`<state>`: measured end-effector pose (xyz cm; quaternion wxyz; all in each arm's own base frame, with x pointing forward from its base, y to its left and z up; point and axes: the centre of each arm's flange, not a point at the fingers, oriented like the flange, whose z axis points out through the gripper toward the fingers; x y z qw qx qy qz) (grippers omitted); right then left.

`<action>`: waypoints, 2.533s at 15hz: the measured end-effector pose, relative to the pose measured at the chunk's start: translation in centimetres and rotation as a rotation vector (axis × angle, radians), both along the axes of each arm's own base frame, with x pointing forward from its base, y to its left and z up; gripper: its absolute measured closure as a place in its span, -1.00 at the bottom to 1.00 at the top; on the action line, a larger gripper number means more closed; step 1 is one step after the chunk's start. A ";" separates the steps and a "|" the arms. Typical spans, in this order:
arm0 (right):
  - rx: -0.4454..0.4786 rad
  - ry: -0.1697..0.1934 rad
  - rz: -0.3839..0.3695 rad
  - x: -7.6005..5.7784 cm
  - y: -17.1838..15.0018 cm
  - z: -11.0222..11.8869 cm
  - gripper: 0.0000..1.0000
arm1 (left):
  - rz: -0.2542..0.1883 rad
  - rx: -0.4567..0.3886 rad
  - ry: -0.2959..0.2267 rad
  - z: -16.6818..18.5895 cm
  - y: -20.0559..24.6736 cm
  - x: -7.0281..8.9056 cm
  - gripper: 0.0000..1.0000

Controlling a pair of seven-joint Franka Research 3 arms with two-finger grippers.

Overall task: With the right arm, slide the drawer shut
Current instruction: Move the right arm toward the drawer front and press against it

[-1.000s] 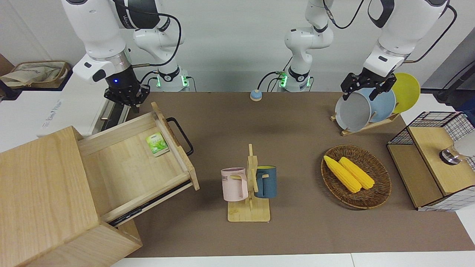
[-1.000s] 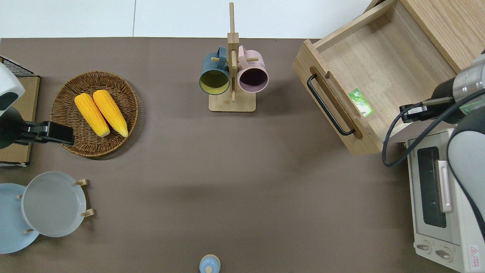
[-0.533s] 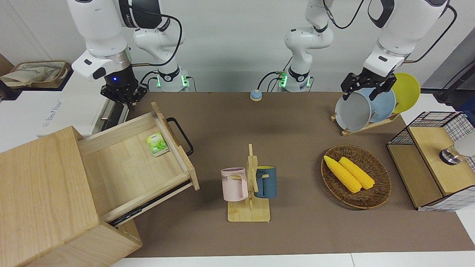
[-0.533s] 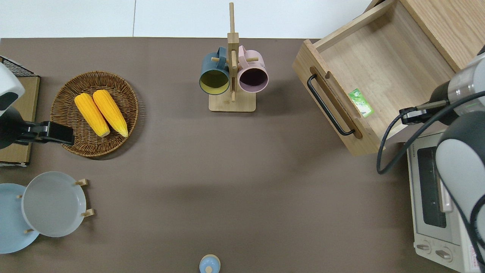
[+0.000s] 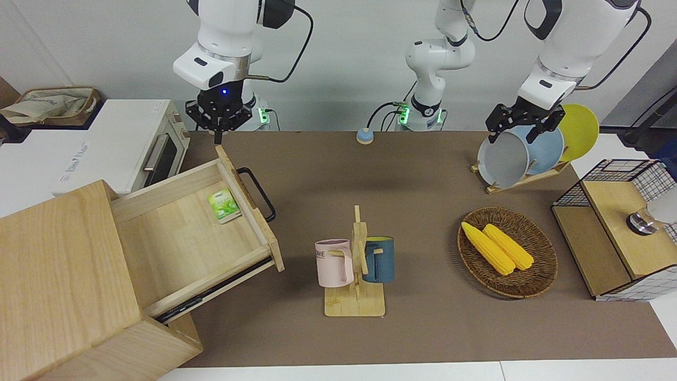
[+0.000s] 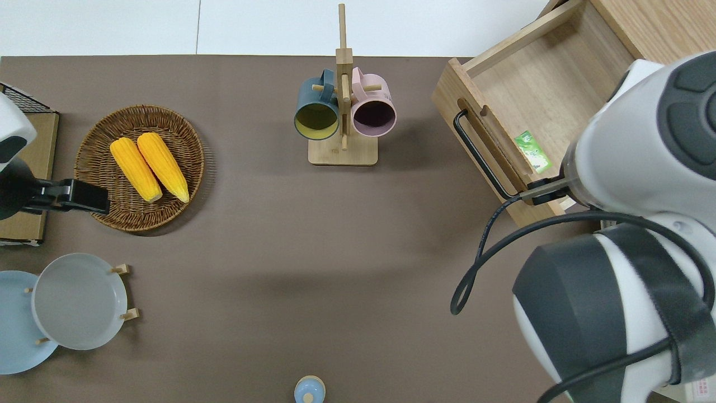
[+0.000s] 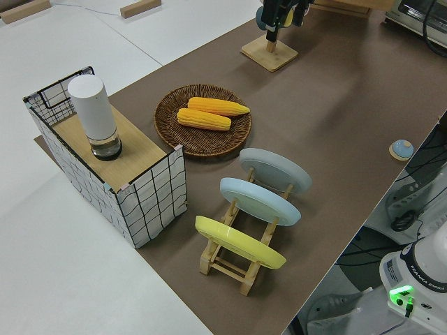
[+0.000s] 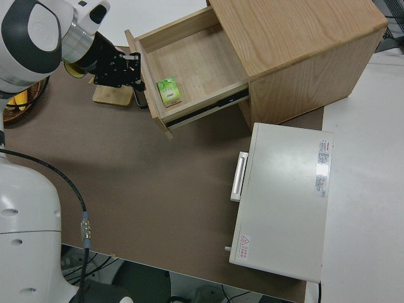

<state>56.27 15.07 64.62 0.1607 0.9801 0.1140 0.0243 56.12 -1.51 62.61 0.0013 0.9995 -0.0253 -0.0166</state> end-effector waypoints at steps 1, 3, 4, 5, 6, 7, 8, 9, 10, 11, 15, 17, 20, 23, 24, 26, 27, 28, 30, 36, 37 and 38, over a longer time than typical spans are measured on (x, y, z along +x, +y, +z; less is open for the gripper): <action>0.001 -0.004 -0.013 -0.1 0.1 0.0 0.98 | 0.000 0.000 0.000 0.0 0.0 0.0 -0.99; 0.019 -0.015 -0.063 -0.2 0.5 -0.1 0.98 | 0.000 0.000 0.000 0.0 0.0 0.0 -0.99; 0.043 -0.023 -0.109 -0.3 0.8 -0.1 0.98 | 0.000 0.000 0.000 0.0 0.0 0.0 -0.99; 0.066 -0.029 -0.152 -0.4 1.2 -0.2 0.98 | 0.000 0.000 0.000 0.0 0.0 0.0 -0.99; 0.085 -0.034 -0.185 -0.6 1.7 -0.2 0.98 | 0.000 0.000 0.000 0.0 0.0 0.0 -0.99; 0.100 -0.039 -0.216 -0.8 2.4 -0.3 0.98 | 0.000 0.000 0.000 0.0 0.0 0.0 -0.99; 0.120 -0.043 -0.254 -1.1 3.3 -0.3 0.98 | 0.000 0.000 0.000 0.0 0.0 0.0 -0.99; 0.147 -0.045 -0.301 -1.4 4.2 -0.3 0.98 | 0.000 0.000 0.000 0.0 0.0 0.0 -0.99; 0.183 -0.043 -0.364 -1.7 5.0 -0.4 0.98 | 0.000 0.000 0.000 0.0 0.0 0.0 -0.99; 0.213 -0.040 -0.423 -2.0 5.7 -0.5 0.98 | 0.000 0.000 0.000 0.0 0.0 0.0 -0.99; 0.269 -0.040 -0.598 -2.6 7.7 -0.7 0.98 | 0.000 0.000 0.000 0.0 0.0 0.0 -0.99; 0.282 -0.055 -0.701 -2.8 9.7 -1.5 0.98 | 0.000 0.000 0.000 0.0 0.0 0.0 -0.99; 0.297 -0.058 -0.845 -1.8 11.3 -3.8 0.98 | 0.000 0.000 0.000 0.0 0.0 0.0 -0.99; 0.303 -0.081 -0.963 -0.2 12.9 -6.7 0.98 | 0.000 0.000 0.000 0.0 0.0 0.0 -0.99; 0.303 -0.088 -0.995 0.2 13.4 -7.6 0.98 | 0.000 0.000 0.000 0.0 0.0 0.0 -0.99; 0.308 -0.097 -1.057 1.0 14.3 -9.4 0.98 | 0.000 0.000 0.000 0.0 0.0 0.0 -0.99; 0.324 -0.088 -1.097 1.3 15.0 -10.2 0.98 | 0.000 0.000 0.000 0.0 0.0 0.0 -0.99; 0.328 -0.083 -1.116 1.4 15.2 -10.6 0.98 | 0.000 0.000 0.000 0.0 0.0 0.0 -0.99; 0.328 -0.077 -1.164 1.8 15.4 -11.6 0.98 | 0.000 0.000 0.000 0.0 0.0 0.0 -0.99; 0.281 -0.065 -1.223 3.7 13.8 -14.9 0.98 | 0.000 0.000 0.000 0.0 0.0 0.0 -0.99; 0.275 -0.064 -1.230 4.0 13.4 -15.4 0.98 | 0.000 0.000 0.000 0.0 0.0 0.0 -0.99; 0.272 -0.064 -1.238 4.3 13.0 -15.7 0.98 | 0.000 0.000 0.000 0.0 0.0 0.0 -0.99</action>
